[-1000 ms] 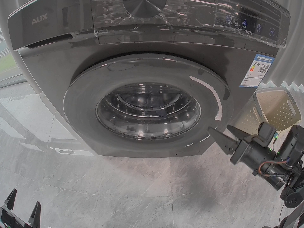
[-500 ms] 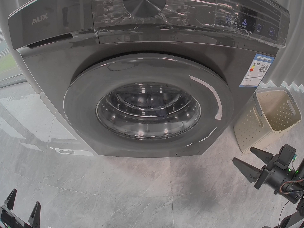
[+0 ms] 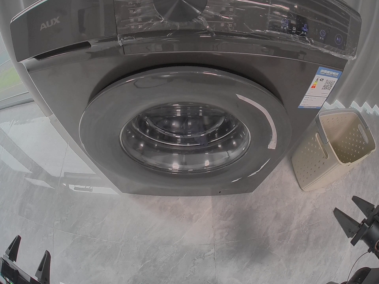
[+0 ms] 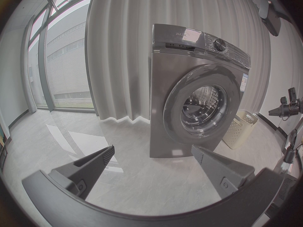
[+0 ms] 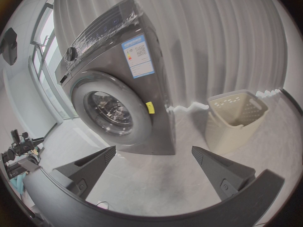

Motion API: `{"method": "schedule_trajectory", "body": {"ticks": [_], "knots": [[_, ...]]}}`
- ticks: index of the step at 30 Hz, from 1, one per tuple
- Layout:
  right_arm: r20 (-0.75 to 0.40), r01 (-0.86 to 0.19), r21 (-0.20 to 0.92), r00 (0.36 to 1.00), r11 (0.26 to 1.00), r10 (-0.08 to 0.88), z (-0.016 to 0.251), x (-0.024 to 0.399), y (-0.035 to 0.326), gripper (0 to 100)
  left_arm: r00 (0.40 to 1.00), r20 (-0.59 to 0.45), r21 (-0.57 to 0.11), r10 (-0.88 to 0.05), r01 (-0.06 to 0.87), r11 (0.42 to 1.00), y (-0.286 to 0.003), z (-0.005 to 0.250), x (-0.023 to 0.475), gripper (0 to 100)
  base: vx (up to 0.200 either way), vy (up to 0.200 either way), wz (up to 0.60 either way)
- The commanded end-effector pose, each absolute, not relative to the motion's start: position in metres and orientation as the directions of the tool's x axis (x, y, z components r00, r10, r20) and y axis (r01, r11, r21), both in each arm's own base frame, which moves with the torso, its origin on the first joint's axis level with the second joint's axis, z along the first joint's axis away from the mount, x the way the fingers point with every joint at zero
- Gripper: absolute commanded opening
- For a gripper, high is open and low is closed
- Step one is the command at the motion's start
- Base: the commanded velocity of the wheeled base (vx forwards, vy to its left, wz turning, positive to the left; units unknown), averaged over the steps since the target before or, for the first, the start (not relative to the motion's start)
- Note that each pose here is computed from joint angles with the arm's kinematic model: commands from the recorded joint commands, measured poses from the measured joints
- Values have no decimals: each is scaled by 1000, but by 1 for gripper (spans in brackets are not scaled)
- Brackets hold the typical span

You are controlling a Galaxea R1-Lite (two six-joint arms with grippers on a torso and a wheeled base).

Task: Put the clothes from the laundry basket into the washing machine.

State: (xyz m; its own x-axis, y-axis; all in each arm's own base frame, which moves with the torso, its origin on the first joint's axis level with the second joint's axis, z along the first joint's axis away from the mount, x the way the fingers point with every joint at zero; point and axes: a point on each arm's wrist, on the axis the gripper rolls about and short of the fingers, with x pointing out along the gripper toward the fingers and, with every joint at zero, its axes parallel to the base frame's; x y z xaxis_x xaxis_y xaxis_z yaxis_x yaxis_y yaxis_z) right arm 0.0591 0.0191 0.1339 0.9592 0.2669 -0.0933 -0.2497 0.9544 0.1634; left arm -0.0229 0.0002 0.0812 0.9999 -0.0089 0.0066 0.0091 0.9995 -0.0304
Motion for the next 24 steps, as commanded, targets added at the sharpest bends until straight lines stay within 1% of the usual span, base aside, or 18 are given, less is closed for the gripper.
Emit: {"method": "schedule_trajectory", "body": {"ticks": [1,4,8,11,16,17,20,24], "knots": [[93,-65,126,994,990,53,129,9,0,100,1000,0,-32,-8,8,999,0,76,-22,100,0,0,0],[121,-28,102,993,994,15,123,0,0,100,1000,0,-32,-8,8,999,0,76,-22,100,0,0,0],[134,-35,74,991,997,25,112,-10,2,100,1000,2,-34,-8,8,999,0,76,-22,100,0,0,0],[103,-41,64,994,997,34,100,-17,4,100,1000,0,-34,-8,8,999,0,76,-22,100,0,0,0],[73,-36,65,997,997,31,94,-16,4,100,1000,0,-35,-8,8,999,0,76,-22,100,0,0,0],[58,-26,69,998,997,22,92,-16,4,100,1000,0,-35,-8,8,999,0,76,-22,100,0,0,0],[-38,63,76,997,995,-60,83,-15,2,100,1000,0,-35,-8,8,999,0,76,-22,100,0,0,0],[-46,80,78,996,994,-77,82,-15,2,100,1000,0,-38,-6,6,999,0,76,-22,100,0,0,0]]}}
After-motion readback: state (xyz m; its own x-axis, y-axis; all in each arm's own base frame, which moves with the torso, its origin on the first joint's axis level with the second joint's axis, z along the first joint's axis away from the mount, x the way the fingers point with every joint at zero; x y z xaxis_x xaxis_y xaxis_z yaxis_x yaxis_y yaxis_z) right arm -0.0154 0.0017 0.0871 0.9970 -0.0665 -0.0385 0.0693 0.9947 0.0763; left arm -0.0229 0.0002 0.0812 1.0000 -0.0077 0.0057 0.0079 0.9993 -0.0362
